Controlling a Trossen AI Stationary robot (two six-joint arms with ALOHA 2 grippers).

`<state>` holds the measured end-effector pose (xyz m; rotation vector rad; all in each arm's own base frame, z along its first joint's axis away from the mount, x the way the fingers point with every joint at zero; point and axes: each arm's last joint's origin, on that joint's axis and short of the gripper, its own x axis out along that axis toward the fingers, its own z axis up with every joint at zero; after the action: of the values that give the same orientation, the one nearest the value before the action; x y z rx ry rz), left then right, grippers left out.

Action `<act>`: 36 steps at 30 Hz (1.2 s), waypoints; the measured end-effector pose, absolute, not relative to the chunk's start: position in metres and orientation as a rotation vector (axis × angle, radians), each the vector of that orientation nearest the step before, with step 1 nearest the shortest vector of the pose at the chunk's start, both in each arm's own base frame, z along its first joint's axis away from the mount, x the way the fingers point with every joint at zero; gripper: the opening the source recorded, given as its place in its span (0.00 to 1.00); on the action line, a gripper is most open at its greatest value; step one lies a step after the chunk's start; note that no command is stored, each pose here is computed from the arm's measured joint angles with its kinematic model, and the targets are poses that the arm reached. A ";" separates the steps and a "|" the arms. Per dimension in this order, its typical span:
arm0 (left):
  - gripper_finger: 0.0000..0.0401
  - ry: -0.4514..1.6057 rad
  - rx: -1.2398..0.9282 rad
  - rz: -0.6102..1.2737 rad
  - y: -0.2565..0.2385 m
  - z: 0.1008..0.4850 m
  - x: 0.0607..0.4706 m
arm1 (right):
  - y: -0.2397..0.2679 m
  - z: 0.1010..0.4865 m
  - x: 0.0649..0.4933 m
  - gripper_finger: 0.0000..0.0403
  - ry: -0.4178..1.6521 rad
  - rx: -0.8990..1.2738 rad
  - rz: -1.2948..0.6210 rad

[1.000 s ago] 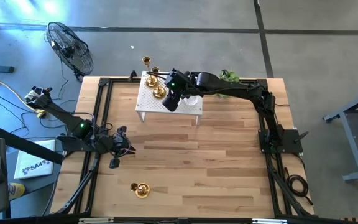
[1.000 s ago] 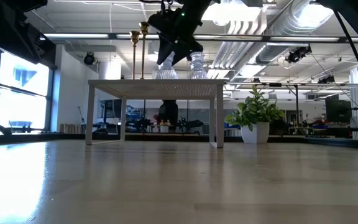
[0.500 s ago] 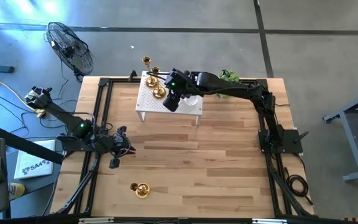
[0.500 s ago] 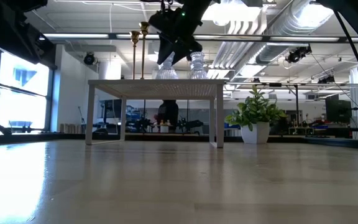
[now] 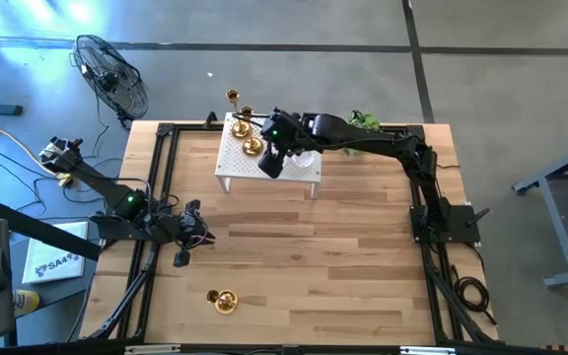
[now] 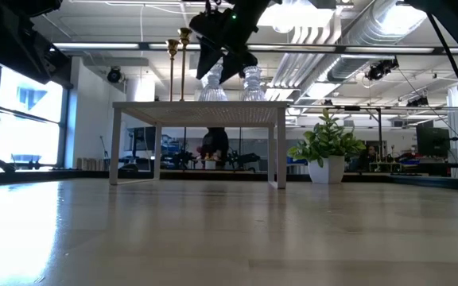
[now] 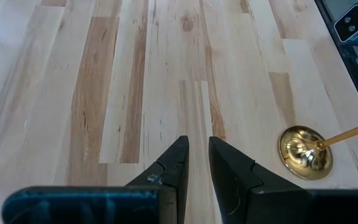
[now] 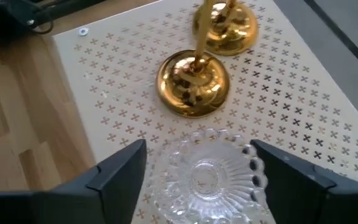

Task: Pick & Place candle stick holders
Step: Put the gold candle holder on the shelf aligned with the other gold candle holder

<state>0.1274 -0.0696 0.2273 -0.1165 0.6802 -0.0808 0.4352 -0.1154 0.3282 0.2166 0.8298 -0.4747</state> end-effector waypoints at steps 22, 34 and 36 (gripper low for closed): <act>0.15 0.681 -0.124 -0.077 -0.070 0.227 0.127 | -0.100 0.382 0.416 0.72 0.626 0.152 -0.492; 0.15 0.687 -0.189 -0.170 -0.070 0.245 0.123 | 0.012 0.421 0.402 0.72 0.529 -0.035 -0.204; 0.15 0.691 -0.224 -0.231 -0.072 0.252 0.123 | 0.040 0.420 0.400 0.72 0.537 -0.042 -0.140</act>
<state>0.1232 -0.0724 0.2525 -0.2241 0.6910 -0.2309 0.3998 0.0398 0.4197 -0.0416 0.5365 -0.1400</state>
